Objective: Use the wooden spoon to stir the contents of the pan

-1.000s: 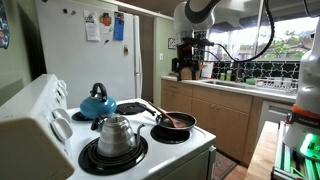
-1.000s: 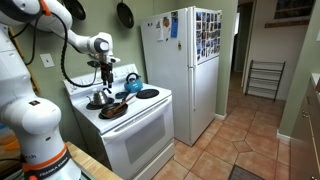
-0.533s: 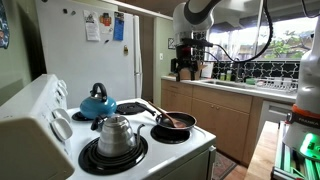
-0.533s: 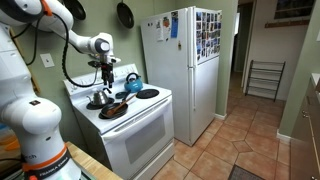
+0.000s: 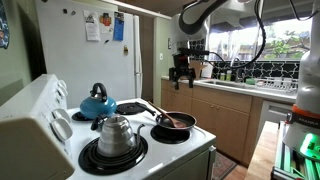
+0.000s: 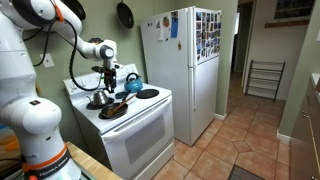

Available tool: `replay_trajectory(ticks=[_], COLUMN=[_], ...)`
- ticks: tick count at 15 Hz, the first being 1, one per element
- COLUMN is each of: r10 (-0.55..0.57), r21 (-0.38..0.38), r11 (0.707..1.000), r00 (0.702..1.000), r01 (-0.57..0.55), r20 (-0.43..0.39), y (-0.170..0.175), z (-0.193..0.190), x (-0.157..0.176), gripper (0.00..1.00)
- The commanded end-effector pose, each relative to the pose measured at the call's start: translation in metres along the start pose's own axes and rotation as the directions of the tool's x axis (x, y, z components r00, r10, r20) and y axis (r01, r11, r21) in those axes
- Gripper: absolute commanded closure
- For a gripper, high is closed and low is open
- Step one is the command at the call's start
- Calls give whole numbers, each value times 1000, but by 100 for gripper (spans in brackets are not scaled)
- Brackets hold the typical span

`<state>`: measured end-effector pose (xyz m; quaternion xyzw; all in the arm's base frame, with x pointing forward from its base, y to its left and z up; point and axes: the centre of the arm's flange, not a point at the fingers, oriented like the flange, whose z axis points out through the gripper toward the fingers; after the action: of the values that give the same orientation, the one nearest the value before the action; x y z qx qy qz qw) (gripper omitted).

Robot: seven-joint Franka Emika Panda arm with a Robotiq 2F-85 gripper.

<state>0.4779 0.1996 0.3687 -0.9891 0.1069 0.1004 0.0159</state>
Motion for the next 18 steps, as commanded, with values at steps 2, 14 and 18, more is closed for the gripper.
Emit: replay_trajectory(ticks=[2, 14, 18], r10=[-13, -22, -24], r21=[-3, 5, 6], r11=[1000, 1000, 1000], r00=[1000, 999, 999], r01=[13, 23, 24], r20=[18, -45, -49], y=[-17, -23, -25], z=[38, 85, 84], x=[37, 78, 78], gripper=[0, 0, 0])
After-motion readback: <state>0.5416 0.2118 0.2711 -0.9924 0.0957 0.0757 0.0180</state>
